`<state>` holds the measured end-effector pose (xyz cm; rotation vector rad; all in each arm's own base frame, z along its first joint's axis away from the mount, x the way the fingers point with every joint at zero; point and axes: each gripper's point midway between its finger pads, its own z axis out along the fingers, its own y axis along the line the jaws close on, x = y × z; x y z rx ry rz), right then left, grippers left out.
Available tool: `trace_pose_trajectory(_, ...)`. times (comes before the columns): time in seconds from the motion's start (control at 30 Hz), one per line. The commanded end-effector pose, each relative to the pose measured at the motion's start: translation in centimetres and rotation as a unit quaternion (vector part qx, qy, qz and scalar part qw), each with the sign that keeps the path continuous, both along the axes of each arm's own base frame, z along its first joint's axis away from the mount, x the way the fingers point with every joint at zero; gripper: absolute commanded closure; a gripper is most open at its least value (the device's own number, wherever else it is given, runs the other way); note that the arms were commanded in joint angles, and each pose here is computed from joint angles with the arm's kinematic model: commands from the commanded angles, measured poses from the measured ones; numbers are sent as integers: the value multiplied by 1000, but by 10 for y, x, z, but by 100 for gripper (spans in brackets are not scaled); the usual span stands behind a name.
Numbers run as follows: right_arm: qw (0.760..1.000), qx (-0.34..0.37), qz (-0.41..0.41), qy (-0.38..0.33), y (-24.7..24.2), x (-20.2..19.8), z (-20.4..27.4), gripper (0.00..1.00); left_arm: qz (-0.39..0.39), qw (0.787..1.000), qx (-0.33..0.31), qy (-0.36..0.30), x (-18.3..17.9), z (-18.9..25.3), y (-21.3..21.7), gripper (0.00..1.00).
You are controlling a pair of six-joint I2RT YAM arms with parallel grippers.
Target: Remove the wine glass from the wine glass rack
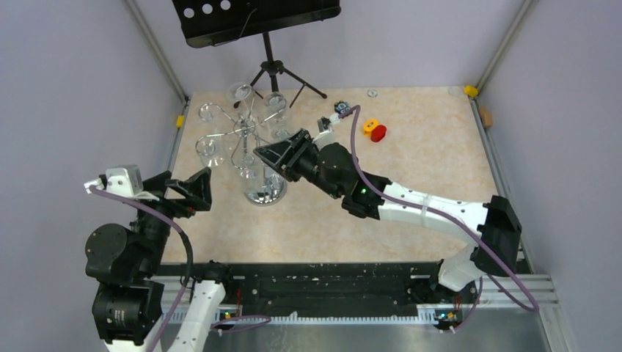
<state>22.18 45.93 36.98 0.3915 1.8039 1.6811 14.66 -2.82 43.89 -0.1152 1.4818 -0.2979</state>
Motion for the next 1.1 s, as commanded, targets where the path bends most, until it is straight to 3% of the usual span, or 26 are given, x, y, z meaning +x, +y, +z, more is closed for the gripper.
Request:
trace_pose_trajectory(0.0, 999, -2, -44, 12, 3, 5, 15, 54, 23, 1000, 7, -8, -7, 0, 9, 2)
trace_pose_trajectory(0.2, 997, -43, -58, 38, 9, 10, -4, 54, 28, 999, 13, -11, -10, -3, 11, 2)
trace_pose_trajectory(0.53, 997, -37, -52, 36, 15, 7, -6, 57, 25, 1000, 15, -11, -10, -6, 10, 2)
trace_pose_trajectory(0.8, 997, -23, -65, 32, 12, 10, -3, 81, 19, 1000, 12, -7, -9, -8, 8, 2)
trace_pose_trajectory(0.9, 997, -17, -65, 30, 11, 10, 0, 97, 14, 1000, 13, -7, -10, -8, 6, 1)
trace_pose_trajectory(1.07, 997, 3, -74, 18, 6, 10, 11, 100, 1, 1000, 14, -4, -9, -8, 2, 1)
